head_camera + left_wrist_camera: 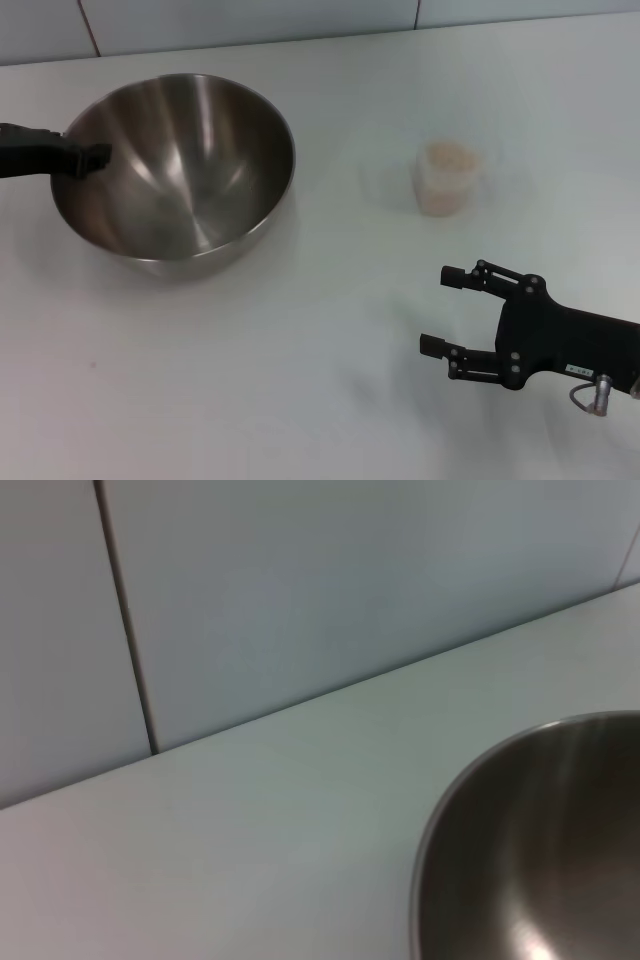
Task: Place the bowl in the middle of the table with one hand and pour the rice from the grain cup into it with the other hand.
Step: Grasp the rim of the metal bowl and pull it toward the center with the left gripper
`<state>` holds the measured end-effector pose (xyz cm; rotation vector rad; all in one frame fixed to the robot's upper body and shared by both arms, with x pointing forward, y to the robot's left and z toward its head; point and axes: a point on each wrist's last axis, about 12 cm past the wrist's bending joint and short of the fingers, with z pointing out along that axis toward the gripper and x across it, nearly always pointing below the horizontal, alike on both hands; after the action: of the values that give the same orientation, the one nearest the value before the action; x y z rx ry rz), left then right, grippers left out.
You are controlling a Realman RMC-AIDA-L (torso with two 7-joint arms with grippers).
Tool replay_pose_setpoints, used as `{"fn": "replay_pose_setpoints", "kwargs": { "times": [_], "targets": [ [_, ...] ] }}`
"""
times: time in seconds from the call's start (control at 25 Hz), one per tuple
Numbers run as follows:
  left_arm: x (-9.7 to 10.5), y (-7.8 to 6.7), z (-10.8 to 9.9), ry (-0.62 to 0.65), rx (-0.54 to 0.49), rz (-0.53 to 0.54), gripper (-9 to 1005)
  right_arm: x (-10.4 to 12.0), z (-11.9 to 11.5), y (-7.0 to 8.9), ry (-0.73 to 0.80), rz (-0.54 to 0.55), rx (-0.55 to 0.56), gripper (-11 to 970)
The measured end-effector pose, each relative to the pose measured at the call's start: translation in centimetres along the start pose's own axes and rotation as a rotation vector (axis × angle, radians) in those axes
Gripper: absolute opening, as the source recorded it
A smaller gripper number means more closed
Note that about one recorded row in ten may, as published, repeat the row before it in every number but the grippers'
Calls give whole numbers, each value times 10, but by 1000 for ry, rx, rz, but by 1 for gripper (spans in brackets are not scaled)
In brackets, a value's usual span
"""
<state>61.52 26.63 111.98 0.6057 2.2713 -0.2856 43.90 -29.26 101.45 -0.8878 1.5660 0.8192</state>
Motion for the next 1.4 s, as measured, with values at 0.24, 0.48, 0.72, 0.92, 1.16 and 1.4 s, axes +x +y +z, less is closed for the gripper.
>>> {"fn": "replay_pose_setpoints", "kwargs": {
  "times": [0.24, 0.48, 0.72, 0.92, 1.16, 1.4],
  "targets": [
    [-3, -1, 0, -3, 2, 5, 321, 0, 0, 0, 1, 0, 1, 831],
    [-5, -2, 2, 4, 14, 7, 65, 1, -1, 1, 2, 1, 2, 831],
    [-11, 2, 6, 30, 89, -50, 64, 1, -1, 1, 5, 1, 1, 830],
    [-21, 3, 6, 25, 184, -50, 61, 1, -1, 1, 6, 2, 1, 831],
    [-32, -11, 9, 36, 275, 0, 54, 2, -1, 1, 7, 2, 0, 831],
    [-43, -35, 21, 52, 413, 42, 42, 1, 0, 1, 7, -1, -3, 830]
  ]
}}
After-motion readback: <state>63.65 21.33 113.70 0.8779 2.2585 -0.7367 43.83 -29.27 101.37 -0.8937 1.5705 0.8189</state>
